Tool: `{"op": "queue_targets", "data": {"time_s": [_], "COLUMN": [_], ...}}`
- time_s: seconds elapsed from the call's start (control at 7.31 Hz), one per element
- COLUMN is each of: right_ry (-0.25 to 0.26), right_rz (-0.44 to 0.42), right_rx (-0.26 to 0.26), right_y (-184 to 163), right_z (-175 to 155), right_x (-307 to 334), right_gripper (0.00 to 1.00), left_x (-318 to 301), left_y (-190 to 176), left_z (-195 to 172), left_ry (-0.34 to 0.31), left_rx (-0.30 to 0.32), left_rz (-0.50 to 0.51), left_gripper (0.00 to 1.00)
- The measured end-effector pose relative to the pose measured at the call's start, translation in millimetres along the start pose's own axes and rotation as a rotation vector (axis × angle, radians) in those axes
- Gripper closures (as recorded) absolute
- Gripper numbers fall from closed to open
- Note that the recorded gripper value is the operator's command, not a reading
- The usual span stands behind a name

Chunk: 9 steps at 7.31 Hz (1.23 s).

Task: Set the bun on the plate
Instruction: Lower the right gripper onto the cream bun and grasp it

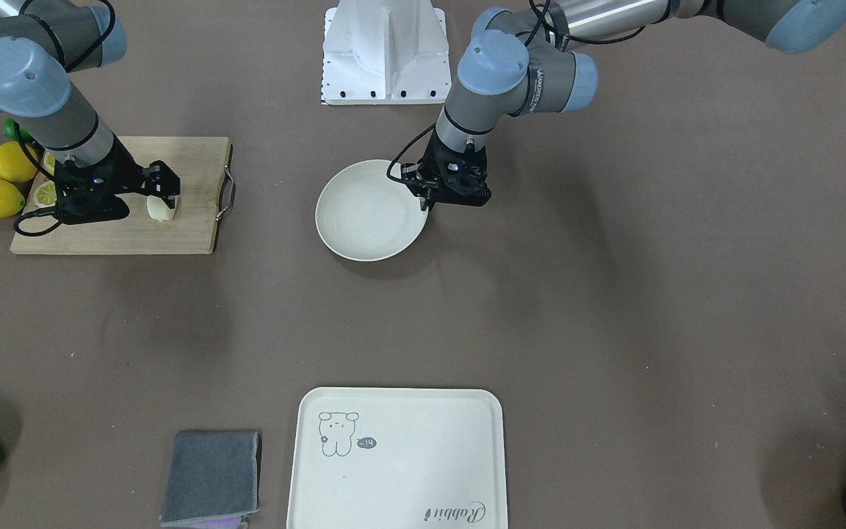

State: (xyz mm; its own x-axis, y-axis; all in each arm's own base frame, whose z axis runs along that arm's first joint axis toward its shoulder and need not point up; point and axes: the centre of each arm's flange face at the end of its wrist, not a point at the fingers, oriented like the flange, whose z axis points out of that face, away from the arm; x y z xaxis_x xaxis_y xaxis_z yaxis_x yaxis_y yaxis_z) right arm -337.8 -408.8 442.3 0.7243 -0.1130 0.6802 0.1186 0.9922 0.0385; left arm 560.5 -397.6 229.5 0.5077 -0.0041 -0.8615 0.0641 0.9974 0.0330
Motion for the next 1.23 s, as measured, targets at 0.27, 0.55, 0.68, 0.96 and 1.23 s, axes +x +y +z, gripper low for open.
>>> {"op": "queue_targets", "data": {"time_s": [0.27,0.55,0.68,0.96,1.23], "right_ry": [0.007,0.006,0.006,0.005,-0.001], "right_rz": [0.009,0.021,0.022,0.021,0.019], "right_rx": [-0.02,-0.035,-0.041,-0.046,-0.048], "right_y": [6.2,10.9,11.9,13.2,14.1], "right_z": [12.1,18.2,19.7,21.0,19.7], "right_x": [-6.2,-10.7,-11.5,-12.0,-14.0], "right_gripper": [0.07,0.38,0.52,0.76,0.75], "left_x": [-3.0,-5.5,-6.0,-5.9,-5.5], "left_y": [-3.0,-7.1,-7.4,-7.7,-8.2], "left_z": [-0.9,-2.8,-3.4,-4.8,-6.5], "left_ry": [-0.005,-0.008,-0.007,-0.005,-0.002], "left_rx": [0.002,0.005,0.006,0.009,0.012], "left_rz": [-0.006,-0.011,-0.012,-0.011,-0.011], "left_gripper": [0.55,0.13,0.07,0.06,0.06]}}
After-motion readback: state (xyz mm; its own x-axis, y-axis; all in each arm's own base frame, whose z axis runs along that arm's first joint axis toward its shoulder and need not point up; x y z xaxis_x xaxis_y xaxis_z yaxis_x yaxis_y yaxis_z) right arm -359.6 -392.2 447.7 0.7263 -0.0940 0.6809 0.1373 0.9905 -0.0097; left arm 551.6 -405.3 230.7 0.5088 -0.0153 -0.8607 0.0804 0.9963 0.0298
